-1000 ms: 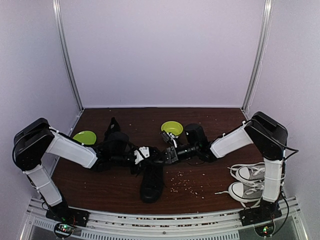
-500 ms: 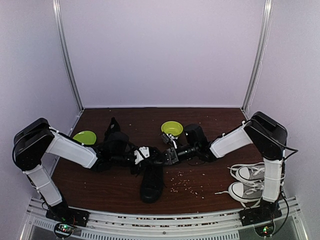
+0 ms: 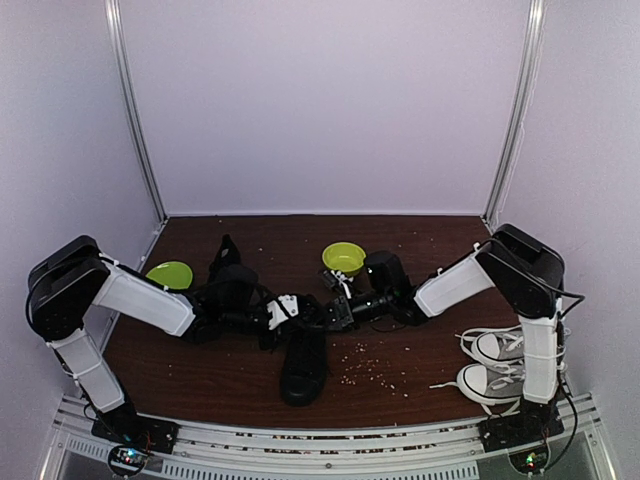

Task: Tie the shoes
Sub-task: Cross the half-tied shoelace with the shoelace loop.

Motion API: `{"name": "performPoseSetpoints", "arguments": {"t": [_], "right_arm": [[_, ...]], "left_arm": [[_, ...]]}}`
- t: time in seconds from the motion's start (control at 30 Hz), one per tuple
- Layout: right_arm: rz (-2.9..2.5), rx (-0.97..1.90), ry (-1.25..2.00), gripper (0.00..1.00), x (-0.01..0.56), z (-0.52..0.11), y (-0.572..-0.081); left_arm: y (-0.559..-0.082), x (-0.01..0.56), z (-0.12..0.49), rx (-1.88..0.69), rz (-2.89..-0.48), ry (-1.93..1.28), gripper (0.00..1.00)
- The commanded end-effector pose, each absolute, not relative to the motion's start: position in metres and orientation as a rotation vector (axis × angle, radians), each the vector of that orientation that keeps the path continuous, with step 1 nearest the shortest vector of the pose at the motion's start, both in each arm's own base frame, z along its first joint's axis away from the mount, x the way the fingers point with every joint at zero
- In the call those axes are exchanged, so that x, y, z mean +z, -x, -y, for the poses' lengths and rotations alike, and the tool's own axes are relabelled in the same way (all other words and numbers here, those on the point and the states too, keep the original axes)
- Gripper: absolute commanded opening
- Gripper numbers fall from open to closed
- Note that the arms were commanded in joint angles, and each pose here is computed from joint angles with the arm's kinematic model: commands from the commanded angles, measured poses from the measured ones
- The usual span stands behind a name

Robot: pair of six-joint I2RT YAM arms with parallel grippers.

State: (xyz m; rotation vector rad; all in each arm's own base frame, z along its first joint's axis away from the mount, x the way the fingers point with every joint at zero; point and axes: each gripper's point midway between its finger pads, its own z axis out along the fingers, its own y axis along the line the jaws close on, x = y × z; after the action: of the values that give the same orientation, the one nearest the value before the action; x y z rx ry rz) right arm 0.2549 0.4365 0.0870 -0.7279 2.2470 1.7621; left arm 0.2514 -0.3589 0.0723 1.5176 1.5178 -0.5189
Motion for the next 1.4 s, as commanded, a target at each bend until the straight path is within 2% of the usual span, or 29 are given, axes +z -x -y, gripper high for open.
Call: {"name": "performPoseSetpoints", "arguments": {"t": [0.0,0.13,0.23,0.37,0.5,1.0,1.2,1.3,1.37], "right_arm": [[-2.112,1.825,0.863,0.0,0.113,-0.453,-0.242],[-2.119,1.782,0.853,0.0,0.115,-0.444,-0.247],[-2.121,1.76,0.853,0.0,0.117,-0.439,-0.25],[-2.138,1.722,0.87,0.0,0.115,-0.435,-0.249],[-2.147,1.689,0.864,0.0,0.116,-0.429,-0.252],[-2.165,1.626,0.853,0.0,0.114,-0.421,-0.259],[-2.156,1.639,0.86,0.0,0.116,-0.421,-0.258],[-2.155,1.638,0.856,0.0,0.117,-0.422,-0.259],[-2.156,1.635,0.854,0.0,0.117,-0.421,-0.26]], "left_arm": [[-0.253,0.084,0.369,-0.541,-1.462,-1.496,0.0],[-0.254,0.086,0.367,-0.528,-1.462,-1.487,0.0],[-0.254,0.087,0.365,-0.505,-1.457,-1.501,0.08],[-0.257,0.091,0.36,-0.446,-1.445,-1.509,0.1],[-0.257,0.093,0.357,-0.415,-1.431,-1.534,0.19],[-0.25,0.105,0.356,-0.408,-1.385,-1.603,0.32],[-0.256,0.112,0.363,-0.404,-1.367,-1.605,0.32],[-0.256,0.116,0.37,-0.431,-1.349,-1.607,0.28],[-0.256,0.116,0.372,-0.438,-1.346,-1.608,0.21]]}}
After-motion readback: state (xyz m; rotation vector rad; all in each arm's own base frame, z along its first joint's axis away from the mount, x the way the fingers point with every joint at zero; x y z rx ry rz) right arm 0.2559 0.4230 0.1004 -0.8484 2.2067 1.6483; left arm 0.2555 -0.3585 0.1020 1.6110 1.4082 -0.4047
